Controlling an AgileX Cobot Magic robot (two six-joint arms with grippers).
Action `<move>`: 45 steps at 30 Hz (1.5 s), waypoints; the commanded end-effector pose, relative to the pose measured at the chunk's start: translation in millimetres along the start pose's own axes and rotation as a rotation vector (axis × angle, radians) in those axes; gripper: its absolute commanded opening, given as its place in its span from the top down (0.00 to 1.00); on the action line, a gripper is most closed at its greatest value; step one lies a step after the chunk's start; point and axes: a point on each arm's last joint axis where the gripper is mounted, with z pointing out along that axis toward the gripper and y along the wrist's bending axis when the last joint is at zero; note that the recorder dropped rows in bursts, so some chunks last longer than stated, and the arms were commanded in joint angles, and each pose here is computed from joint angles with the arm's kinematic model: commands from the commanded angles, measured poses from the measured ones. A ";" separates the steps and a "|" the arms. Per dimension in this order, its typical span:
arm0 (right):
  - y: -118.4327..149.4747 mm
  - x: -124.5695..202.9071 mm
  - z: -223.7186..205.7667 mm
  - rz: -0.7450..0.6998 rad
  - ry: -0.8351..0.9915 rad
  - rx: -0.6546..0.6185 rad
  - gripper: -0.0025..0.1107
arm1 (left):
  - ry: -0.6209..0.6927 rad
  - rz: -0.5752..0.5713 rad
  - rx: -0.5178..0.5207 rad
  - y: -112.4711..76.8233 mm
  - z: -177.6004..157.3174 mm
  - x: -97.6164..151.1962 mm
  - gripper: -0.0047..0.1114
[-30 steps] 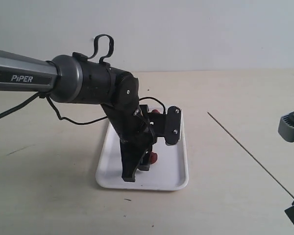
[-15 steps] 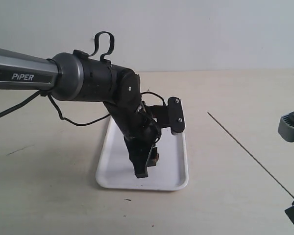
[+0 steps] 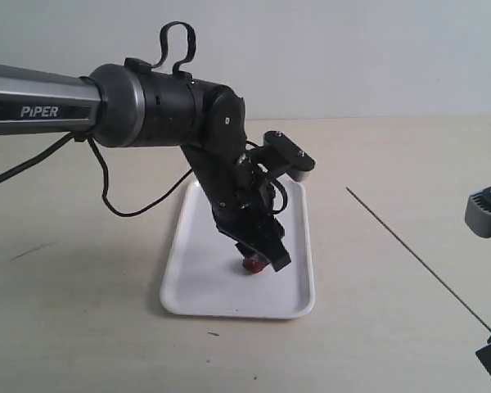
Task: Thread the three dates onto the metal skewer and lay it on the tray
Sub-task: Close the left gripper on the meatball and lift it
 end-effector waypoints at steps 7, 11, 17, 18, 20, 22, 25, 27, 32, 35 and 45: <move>-1.0 0.8 0.1 -0.005 -0.007 0.008 0.98 | 0.279 -0.312 -0.098 5.2 12.7 -2.3 0.53; -1.2 0.8 0.1 -0.006 -0.006 0.010 0.98 | 0.289 -0.343 -0.107 5.0 15.3 -7.6 0.53; -1.4 0.9 0.1 -0.008 -0.006 0.012 0.98 | 0.259 -0.344 -0.107 3.8 1.5 -20.0 0.53; -1.4 0.7 0.1 -0.008 -0.008 0.012 0.98 | 0.248 -0.345 -0.109 3.8 -0.4 -22.2 0.53; -1.4 0.7 0.1 -0.012 -0.008 0.012 0.98 | 0.237 -0.360 -0.110 4.0 -2.6 -24.5 0.53; -1.4 0.7 0.1 -0.017 -0.008 0.012 0.98 | 0.233 -0.366 -0.094 1.7 -3.2 -25.3 0.53; -1.4 0.7 0.1 -0.020 -0.008 0.012 0.98 | 0.235 -0.374 -0.060 -2.1 0.1 -25.8 0.53; -1.4 0.7 0.1 -0.020 -0.008 0.012 0.98 | 0.241 -0.354 -0.052 -5.4 2.8 -26.2 0.53; -1.4 1.2 0.1 -0.019 -0.002 0.011 0.98 | 0.221 -0.343 -0.061 -5.5 11.3 -27.9 0.49; -1.3 1.4 0.1 -0.022 0.000 0.011 0.98 | 0.239 -0.343 -0.060 -5.1 19.4 -25.8 0.45; -1.2 2.5 0.1 -0.024 0.012 0.009 0.98 | 0.234 -0.338 -0.071 -3.0 34.0 -24.8 0.45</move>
